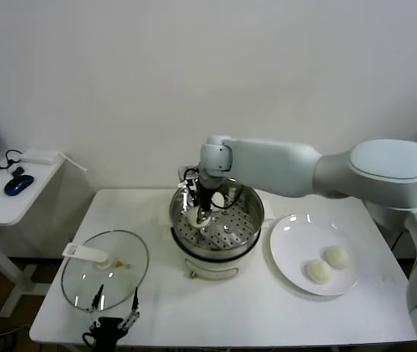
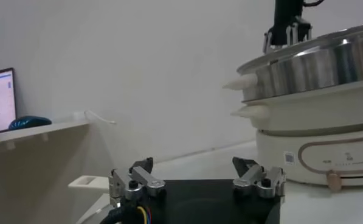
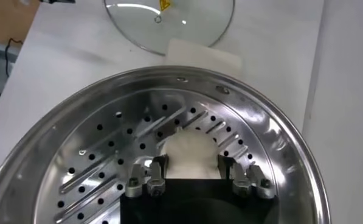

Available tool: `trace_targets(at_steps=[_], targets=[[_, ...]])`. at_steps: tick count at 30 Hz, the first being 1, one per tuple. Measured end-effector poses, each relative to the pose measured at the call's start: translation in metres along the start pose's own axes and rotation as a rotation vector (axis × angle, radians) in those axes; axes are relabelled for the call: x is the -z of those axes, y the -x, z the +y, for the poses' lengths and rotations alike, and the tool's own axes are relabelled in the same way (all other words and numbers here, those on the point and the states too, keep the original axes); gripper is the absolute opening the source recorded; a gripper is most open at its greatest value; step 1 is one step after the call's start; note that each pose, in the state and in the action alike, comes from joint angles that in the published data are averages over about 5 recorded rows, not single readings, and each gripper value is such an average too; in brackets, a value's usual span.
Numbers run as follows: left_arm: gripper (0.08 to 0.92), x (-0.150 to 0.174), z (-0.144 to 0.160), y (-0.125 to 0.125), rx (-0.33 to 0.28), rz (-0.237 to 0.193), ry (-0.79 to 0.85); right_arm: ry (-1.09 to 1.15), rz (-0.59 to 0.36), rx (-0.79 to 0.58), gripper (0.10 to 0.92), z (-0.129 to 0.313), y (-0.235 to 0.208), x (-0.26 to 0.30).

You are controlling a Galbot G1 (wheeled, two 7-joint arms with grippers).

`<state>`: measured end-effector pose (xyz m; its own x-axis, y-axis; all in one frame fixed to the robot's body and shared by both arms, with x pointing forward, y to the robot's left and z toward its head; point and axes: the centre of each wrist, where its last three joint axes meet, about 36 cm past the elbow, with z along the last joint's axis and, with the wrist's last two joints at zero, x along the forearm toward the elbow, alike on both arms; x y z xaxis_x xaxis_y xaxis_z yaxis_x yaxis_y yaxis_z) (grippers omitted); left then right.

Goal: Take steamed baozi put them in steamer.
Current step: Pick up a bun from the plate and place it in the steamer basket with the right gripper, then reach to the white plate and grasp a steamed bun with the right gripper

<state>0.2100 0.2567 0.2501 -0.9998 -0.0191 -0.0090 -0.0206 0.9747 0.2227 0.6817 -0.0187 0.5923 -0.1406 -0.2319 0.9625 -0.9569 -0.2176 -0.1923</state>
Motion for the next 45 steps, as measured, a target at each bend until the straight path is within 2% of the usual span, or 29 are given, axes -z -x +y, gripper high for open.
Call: trace_targets(at_steps=[5,8,15,20,30,45], targets=[[0.823,0.002,0.001,-0.001,0.002,0.000,0.002,-0.008,-0.009,0.011,0.777,-0.004,-0.022,-0.010],[0.823,0.002,0.001,-0.002,0.000,0.000,0.003,-0.011,-0.005,0.018,0.815,-0.010,-0.049,-0.024],[0.823,0.002,-0.001,-0.005,-0.008,0.004,0.007,-0.007,0.021,0.048,0.823,-0.017,-0.117,-0.070],[0.823,0.002,0.001,-0.006,-0.005,0.005,0.008,0.015,0.065,0.088,0.823,-0.003,-0.140,-0.120],[0.823,0.002,0.002,-0.006,-0.003,0.002,0.010,0.080,0.174,0.172,0.823,0.055,-0.121,-0.218],[0.823,-0.003,0.003,-0.005,-0.002,0.011,0.020,0.158,0.210,0.204,0.823,0.128,-0.050,-0.295]])
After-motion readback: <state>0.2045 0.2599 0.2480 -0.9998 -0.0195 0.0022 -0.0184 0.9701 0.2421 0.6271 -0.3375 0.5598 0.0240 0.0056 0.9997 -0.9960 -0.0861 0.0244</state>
